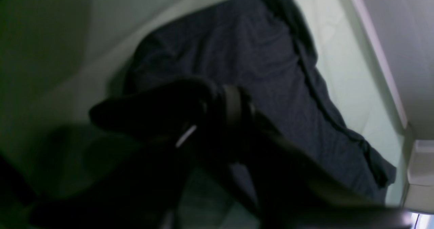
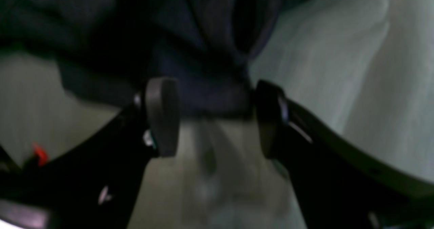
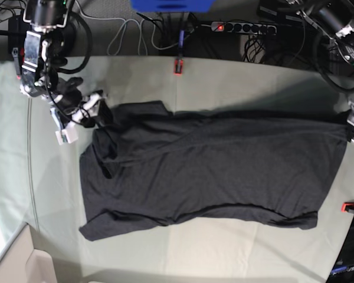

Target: Layout the t-shirt on the table in an organized manner, then fold the t-shirt properly

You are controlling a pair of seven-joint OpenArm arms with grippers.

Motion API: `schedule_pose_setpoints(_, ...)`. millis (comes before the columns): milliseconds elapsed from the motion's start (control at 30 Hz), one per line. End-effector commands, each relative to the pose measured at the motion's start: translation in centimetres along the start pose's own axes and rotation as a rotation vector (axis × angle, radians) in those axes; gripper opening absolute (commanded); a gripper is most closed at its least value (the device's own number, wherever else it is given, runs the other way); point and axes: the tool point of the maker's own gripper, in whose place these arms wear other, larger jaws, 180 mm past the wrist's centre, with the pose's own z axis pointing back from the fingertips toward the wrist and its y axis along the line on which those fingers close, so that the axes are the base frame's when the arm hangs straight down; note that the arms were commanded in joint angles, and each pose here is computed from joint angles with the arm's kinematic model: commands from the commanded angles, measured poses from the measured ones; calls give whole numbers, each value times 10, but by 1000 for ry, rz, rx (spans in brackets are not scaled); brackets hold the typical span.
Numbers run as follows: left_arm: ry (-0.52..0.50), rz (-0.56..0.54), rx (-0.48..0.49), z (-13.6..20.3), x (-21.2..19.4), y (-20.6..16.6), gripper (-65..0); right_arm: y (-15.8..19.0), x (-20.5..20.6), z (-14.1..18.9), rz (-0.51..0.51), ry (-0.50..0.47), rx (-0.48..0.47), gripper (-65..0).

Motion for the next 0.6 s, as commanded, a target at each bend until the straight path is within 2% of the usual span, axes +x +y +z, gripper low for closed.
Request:
schedule_pose_setpoints(0,-50,-18,-18,3,18,-6,-551,-3,8,0,13,-24,6,-298)
schedule_pose_setpoints(133,-47,-19,-15,4,17,-5,-521,-4,-5,-3,-19,-8,10,-303)
schedule_pose_setpoints(200,-50,-18,-14,4,18,-4,-521,-2,-10,-4,-23,3,14,-341)
schedule_pose_setpoints(267,-50,-18,-14,4,18,-4,-521,7,-15,-7,-10,21,37,-417)
schedule_pose_setpoints(400,-51,-19,-15,4,18,-5,-521,21,-33,-8,7,66,70,-648)
schedule_pose_setpoints(567,-52,-25,-17,5,19,-6,-521,20,-51,-1,-10,94,62,-650)
